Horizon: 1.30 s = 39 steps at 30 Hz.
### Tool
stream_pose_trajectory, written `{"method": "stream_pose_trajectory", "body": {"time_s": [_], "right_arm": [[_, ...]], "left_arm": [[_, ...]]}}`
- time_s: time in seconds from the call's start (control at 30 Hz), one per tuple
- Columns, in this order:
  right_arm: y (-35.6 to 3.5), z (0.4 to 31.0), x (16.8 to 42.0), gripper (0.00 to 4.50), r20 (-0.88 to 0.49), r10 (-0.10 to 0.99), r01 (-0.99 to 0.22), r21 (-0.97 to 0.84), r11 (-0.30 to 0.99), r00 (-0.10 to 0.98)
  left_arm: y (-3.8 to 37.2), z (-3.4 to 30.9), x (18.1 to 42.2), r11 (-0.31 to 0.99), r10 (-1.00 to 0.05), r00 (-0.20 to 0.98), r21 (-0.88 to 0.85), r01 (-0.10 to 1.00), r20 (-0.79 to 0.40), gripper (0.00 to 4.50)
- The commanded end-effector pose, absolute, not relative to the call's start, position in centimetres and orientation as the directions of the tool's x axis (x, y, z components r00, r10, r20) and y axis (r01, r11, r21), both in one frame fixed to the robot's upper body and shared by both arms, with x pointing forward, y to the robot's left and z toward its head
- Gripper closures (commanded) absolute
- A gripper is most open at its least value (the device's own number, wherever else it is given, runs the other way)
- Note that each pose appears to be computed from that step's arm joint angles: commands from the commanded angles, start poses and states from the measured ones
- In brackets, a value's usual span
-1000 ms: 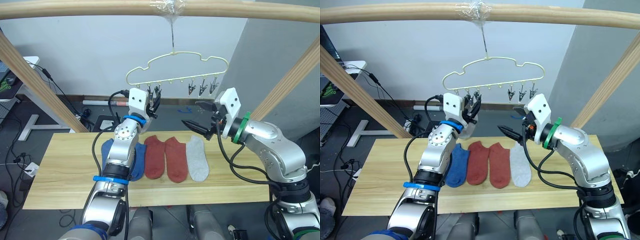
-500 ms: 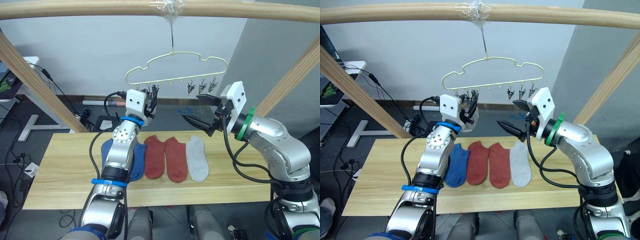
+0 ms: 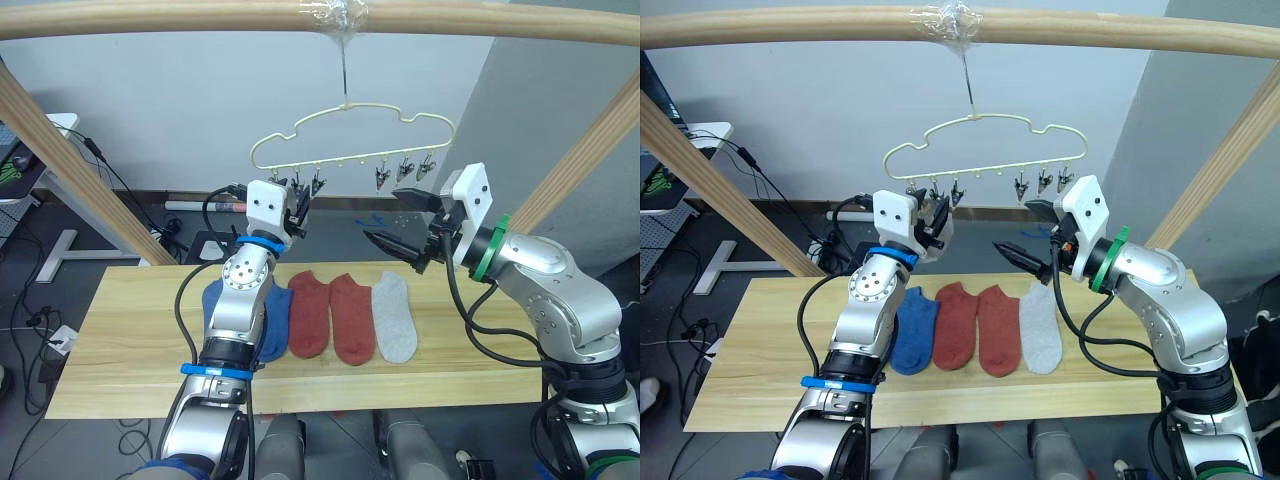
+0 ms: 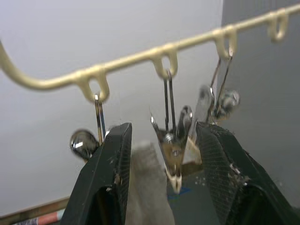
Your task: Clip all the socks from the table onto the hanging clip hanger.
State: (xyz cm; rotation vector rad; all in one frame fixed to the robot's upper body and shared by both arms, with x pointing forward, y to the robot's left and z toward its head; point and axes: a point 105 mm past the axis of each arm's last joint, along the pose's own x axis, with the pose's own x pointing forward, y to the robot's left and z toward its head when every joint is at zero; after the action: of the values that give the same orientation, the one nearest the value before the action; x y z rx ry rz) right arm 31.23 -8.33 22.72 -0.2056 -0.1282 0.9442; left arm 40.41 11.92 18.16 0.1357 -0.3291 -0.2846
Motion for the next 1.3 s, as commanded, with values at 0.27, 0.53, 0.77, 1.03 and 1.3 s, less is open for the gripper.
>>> {"method": "stream_pose_trajectory", "body": {"time_s": [0.27,0.53,0.77,1.03,1.3], "right_arm": [[-8.35,24.42,30.59,0.00,0.063,0.814,-0.773,-0.278,0.570,0.577],[-8.39,24.41,30.77,0.00,0.065,0.813,-0.773,-0.275,0.571,0.578],[-8.33,24.41,30.77,0.00,0.064,0.813,-0.772,-0.281,0.571,0.578],[-8.26,24.57,30.87,0.00,0.065,0.811,-0.769,-0.281,0.574,0.581],[-8.06,24.61,30.71,0.00,0.065,0.813,-0.772,-0.278,0.572,0.579]], "left_arm": [[11.56,19.80,40.75,0.951,-0.299,0.886,0.182,0.248,0.354,2.81],[11.41,20.22,40.77,0.953,-0.298,0.882,0.172,0.250,0.366,2.81],[11.38,19.75,40.83,0.957,-0.290,0.890,0.131,0.260,0.352,2.81],[11.29,19.99,40.94,0.954,-0.298,0.885,0.127,0.271,0.357,2.81],[10.89,20.10,40.92,0.949,-0.314,0.878,0.130,0.286,0.361,3.18]]}}
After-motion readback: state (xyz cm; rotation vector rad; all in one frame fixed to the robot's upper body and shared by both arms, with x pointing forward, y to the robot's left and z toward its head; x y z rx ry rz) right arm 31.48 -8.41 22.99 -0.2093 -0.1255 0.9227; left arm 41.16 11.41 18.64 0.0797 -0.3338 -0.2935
